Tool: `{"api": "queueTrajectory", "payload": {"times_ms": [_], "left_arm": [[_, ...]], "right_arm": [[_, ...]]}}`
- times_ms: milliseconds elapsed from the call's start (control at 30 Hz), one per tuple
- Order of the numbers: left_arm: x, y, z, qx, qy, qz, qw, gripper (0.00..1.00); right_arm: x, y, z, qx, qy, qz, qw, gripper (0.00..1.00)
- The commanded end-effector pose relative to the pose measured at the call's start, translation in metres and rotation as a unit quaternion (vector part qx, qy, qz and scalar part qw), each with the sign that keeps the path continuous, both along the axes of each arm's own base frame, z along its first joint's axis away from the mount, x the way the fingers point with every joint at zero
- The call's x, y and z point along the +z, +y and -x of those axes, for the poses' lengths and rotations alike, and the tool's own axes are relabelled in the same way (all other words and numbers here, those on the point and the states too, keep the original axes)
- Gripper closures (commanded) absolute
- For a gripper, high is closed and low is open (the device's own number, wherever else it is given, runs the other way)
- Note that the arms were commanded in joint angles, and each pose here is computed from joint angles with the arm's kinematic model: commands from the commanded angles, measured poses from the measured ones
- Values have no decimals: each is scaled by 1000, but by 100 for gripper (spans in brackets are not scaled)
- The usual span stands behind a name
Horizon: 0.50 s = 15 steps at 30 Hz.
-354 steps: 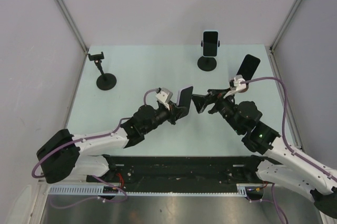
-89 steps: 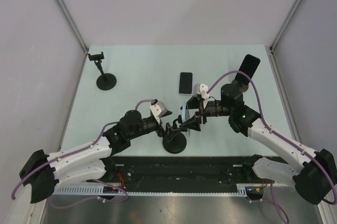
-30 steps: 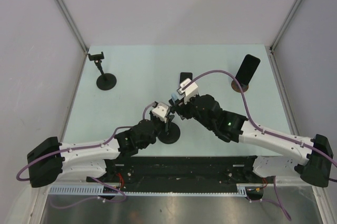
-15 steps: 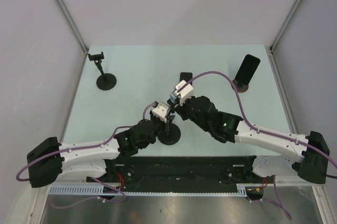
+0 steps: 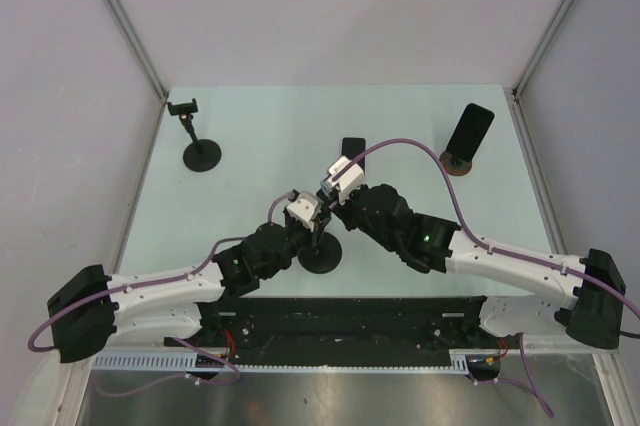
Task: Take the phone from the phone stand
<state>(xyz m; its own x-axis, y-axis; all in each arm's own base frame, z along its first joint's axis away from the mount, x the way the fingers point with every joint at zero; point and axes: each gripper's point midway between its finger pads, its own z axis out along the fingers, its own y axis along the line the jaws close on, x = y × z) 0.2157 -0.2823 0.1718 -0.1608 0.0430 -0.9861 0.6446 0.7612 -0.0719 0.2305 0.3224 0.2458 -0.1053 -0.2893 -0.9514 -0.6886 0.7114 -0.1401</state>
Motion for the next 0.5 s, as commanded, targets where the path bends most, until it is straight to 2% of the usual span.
{"api": "queueTrajectory", "payload": {"times_ms": [0,67,133,333,467], "left_arm": [[26,-2,-9,5,-23,29,999,100],[27,-4,-7,-3,-27,28,999,100],[27,-5,-6,-8,-27,28,999,100],[27,-6,-3,-16,-23,34,999,100],[27,-3,-2,-12,-22,37,999,100]], "right_arm": [[21,11,4,16,-7,-28,999,100],[17,10,-1,3,-7,-24,1000,92],[14,9,-4,-8,-9,-20,1000,78],[23,14,-18,-35,-25,-54,998,59],[22,14,-24,-47,-29,-55,997,58]]}}
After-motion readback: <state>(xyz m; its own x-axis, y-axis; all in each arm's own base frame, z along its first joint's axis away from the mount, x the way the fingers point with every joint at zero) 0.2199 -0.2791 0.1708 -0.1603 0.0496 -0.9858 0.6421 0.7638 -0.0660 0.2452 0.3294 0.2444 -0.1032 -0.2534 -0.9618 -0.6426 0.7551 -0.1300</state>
